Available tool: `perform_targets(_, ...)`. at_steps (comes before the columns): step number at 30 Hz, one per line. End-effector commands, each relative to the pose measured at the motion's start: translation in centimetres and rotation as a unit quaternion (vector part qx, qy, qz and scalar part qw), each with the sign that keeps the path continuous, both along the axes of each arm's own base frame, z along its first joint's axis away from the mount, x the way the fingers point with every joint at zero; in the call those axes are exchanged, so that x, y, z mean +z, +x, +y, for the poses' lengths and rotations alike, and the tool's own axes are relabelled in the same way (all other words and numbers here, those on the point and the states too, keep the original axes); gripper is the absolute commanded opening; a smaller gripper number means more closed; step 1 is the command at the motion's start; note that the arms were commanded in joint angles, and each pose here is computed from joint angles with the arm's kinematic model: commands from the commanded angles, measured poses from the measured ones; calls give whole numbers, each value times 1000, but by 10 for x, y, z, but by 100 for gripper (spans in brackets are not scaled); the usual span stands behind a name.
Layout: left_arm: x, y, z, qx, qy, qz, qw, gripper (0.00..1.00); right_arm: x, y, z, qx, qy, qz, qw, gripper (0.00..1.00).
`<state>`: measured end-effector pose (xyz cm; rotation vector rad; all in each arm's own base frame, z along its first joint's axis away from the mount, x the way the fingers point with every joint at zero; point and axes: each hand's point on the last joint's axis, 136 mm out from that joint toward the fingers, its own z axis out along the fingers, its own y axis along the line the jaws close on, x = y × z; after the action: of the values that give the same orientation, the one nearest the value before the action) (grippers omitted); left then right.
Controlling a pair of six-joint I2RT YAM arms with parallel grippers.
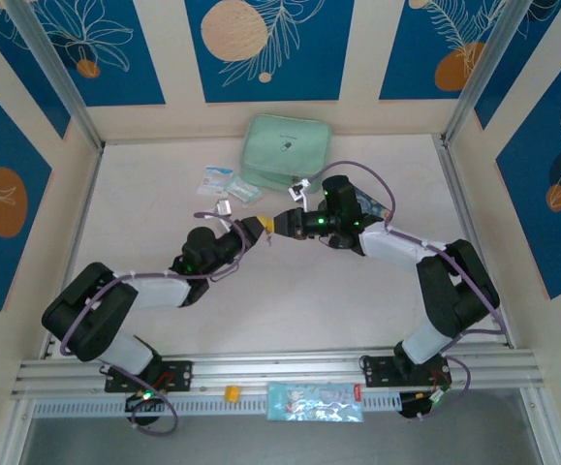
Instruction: Unlock the padlock with the key
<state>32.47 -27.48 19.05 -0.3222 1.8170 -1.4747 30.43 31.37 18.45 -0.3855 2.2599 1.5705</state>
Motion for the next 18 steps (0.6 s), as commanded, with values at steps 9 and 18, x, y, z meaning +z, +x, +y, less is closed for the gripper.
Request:
perform_targets(9, -6, -1, 38, 51, 50, 0, 997, 0, -2, 61, -129, -293, -195, 18, 936, 73)
perform_targets(18, -11, -14, 75, 83, 102, -6, 991, 0, -41, 66, -281, -489, -302, 106, 812, 99)
